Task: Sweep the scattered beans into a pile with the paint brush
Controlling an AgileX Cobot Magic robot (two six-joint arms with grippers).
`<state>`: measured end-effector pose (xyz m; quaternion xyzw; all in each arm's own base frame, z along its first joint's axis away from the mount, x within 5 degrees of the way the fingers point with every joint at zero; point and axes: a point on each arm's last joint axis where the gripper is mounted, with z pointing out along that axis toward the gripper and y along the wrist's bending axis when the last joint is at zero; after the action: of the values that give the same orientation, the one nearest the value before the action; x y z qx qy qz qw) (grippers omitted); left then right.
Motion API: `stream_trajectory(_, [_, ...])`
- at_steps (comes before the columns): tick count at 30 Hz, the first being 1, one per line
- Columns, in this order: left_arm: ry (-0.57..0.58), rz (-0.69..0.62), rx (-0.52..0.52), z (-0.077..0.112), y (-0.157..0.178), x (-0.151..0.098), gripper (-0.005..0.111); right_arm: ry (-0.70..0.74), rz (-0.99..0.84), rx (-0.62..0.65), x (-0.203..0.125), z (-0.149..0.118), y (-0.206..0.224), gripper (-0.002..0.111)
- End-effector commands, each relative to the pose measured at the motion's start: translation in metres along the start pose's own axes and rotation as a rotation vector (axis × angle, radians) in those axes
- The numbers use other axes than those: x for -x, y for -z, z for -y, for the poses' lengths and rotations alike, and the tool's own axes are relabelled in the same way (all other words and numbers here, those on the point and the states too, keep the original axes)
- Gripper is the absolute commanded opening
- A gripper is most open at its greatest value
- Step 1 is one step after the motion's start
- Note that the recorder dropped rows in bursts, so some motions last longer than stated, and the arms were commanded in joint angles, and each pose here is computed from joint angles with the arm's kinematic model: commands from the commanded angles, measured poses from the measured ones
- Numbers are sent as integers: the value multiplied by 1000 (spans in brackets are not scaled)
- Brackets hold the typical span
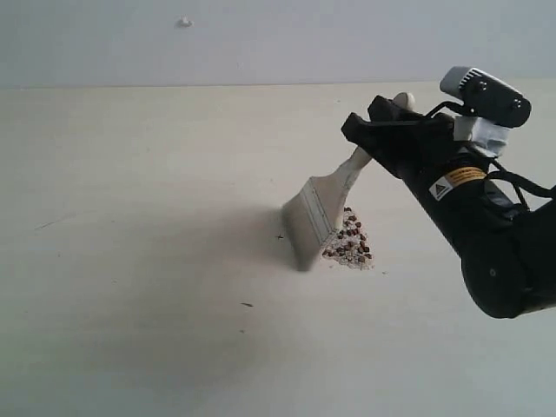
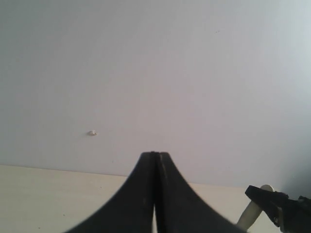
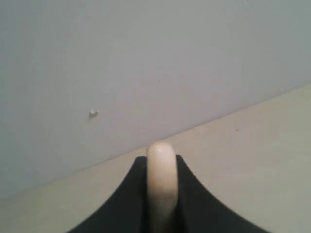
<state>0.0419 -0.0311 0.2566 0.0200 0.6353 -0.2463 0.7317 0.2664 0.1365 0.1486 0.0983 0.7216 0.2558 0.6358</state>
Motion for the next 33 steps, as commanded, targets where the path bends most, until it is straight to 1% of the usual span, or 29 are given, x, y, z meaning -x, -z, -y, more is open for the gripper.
stream_trajectory(1, [2,-5,-3,0,0,-1,0,-15,65,43,18,-10,2,0])
stream_trajectory(5, [2,-5,-3,0,0,-1,0,-26,106,34,28,-13,3,0])
stream_trajectory(9, [2,-5,-3,0,0,-1,0,-55,155,29,36,-18,-5,0])
stream_trajectory(10, [2,-5,-3,0,0,-1,0,-57,140,25,36,-19,-7,0])
stream_trajectory(14, [2,-5,-3,0,0,-1,0,-36,118,41,36,-26,-18,0])
stream_trajectory(18, [2,-5,-5,0,0,-1,0,-26,89,9,32,-24,-23,0])
stream_trajectory(20, [2,-5,-5,0,0,-1,0,24,118,-26,37,-22,-22,0])
stream_trajectory(24, [2,-5,-5,0,0,-1,0,188,125,-81,66,-25,-15,0])
stream_trajectory(28, [2,-5,-5,0,0,-1,0,309,4,-108,102,-26,-16,0])
stream_trajectory(33, [2,-5,-5,0,0,-1,0,374,-232,-83,145,-29,-23,0])
